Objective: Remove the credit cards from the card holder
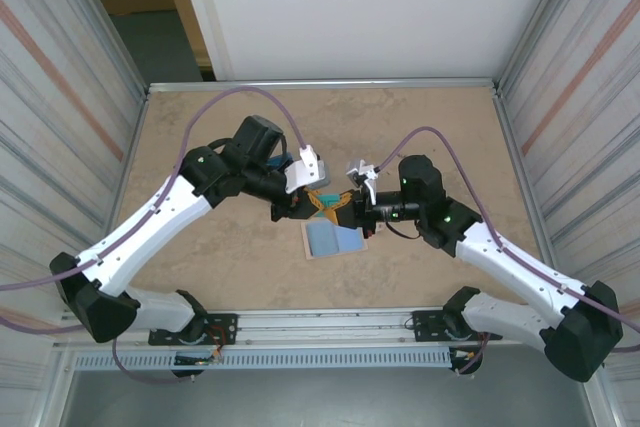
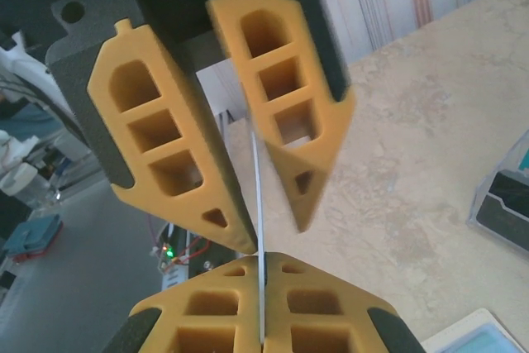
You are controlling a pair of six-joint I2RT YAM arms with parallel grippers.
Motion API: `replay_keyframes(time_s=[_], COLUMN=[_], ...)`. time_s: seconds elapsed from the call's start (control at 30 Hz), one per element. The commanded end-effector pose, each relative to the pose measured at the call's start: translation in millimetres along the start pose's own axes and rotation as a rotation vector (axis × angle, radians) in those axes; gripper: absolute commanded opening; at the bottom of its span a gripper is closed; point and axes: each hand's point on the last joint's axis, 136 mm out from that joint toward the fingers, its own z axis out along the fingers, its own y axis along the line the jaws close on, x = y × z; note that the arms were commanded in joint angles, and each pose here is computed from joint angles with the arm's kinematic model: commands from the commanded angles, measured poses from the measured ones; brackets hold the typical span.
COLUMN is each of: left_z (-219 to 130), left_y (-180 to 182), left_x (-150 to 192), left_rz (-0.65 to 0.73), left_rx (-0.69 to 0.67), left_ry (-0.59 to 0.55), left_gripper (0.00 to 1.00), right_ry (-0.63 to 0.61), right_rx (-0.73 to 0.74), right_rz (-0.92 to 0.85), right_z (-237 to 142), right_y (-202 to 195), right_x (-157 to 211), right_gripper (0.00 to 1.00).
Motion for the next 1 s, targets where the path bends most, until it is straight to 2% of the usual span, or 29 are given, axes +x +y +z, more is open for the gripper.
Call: replay_keyframes(time_s=[0.0, 0.03, 0.1, 0.27, 0.33, 0.37, 0.43, 0.7, 0.97], left_z=[-5, -6, -8, -13, -14, -14, -12, -7, 4], left_y=[7, 10, 17, 39, 53, 60, 75, 137, 183], left_x=[-6, -5, -3, 12, 24, 31, 47, 97, 131], left_rz=[0.04, 0.038, 0.032, 0.016, 0.011, 0.01, 0.017, 0.009, 0.004], left_rx=[-0.039, -0.057, -0.083, -0.19, -0.253, -0.28, -0.334, -0.474, -0.527], left_ry=[-0.005, -0.003, -0.007, -0.003, 0.01, 0.018, 0.038, 0.053, 0.129], left_gripper=[0.07, 0.02, 0.0, 0.0, 0.0, 0.0, 0.0, 0.0, 0.0], right_ry=[-0.017, -0.018, -0.026, -0.074, -0.095, -0.104, -0.121, -0.164, -0.172], right_rx=[-0.013, 0.011, 0.071, 0.183, 0.236, 0.259, 0.315, 0.516, 0.604], right_rz=[-0.046, -0.042, -0.036, -0.034, -0.03, -0.027, -0.016, 0.077, 0.116], right_z=[-2, -3, -7, -30, -40, -44, -52, -74, -79], right_y=[9, 5, -4, -15, -20, -21, -25, -51, -68], right_x=[-12, -12, -13, -19, -20, -20, -21, -20, -19], right_gripper=[0.09, 0.19, 0.35, 0.51, 0.63, 0.71, 0.99, 0.99, 0.99])
